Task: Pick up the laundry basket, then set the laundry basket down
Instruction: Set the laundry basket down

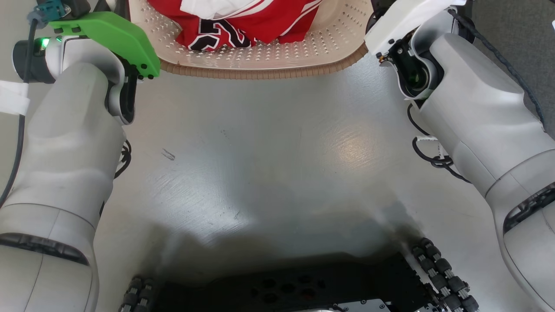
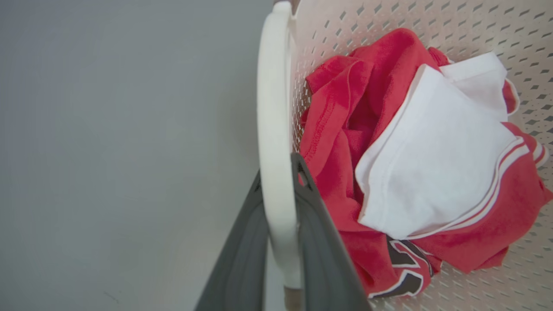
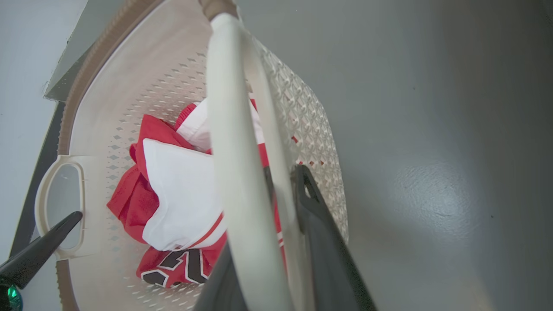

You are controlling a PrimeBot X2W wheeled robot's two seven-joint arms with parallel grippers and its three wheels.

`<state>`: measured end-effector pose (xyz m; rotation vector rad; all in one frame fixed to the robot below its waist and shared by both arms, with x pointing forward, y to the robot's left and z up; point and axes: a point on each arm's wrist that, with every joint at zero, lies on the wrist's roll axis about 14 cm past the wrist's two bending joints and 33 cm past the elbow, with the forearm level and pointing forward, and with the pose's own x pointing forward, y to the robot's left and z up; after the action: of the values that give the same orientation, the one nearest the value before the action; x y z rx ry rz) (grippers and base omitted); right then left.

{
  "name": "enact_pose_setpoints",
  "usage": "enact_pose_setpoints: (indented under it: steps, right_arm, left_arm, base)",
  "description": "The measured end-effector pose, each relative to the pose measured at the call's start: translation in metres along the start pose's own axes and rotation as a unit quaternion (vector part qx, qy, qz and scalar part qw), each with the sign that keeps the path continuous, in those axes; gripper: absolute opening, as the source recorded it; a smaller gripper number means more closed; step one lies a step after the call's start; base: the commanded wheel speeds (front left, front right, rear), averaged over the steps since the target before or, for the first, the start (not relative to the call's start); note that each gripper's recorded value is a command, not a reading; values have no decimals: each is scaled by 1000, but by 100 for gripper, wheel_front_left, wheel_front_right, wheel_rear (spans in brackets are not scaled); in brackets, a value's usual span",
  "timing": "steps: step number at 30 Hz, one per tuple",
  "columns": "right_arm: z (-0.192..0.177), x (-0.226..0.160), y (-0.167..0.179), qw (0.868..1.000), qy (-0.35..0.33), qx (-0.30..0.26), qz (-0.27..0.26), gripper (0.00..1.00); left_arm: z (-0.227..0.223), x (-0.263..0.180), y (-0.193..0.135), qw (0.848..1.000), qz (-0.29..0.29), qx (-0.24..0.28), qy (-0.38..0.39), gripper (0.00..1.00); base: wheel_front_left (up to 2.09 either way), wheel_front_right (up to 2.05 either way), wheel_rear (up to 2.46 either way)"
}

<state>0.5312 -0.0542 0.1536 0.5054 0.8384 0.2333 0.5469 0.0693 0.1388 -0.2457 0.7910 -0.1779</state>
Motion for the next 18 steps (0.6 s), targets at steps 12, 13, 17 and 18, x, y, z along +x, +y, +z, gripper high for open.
enact_pose_setpoints:
  steps: [12,13,17,18]
  right_arm:
    - [-6,1,-3,1000,4,6,-4,0]
    - [-7,1,-4,1000,5,6,-4,0]
    - [-9,2,-5,1000,7,9,-6,0]
    - [-10,2,-5,1000,8,8,-6,0]
  left_arm:
    - [-5,3,2,1000,3,4,6,0]
    - [-5,3,2,1000,3,4,7,0]
    - [-6,4,3,1000,3,4,8,0]
    - [-7,4,3,1000,4,4,9,0]
  base:
    - [0,0,0]
    - [0,0,0]
    - [0,0,0]
    - [0,0,0]
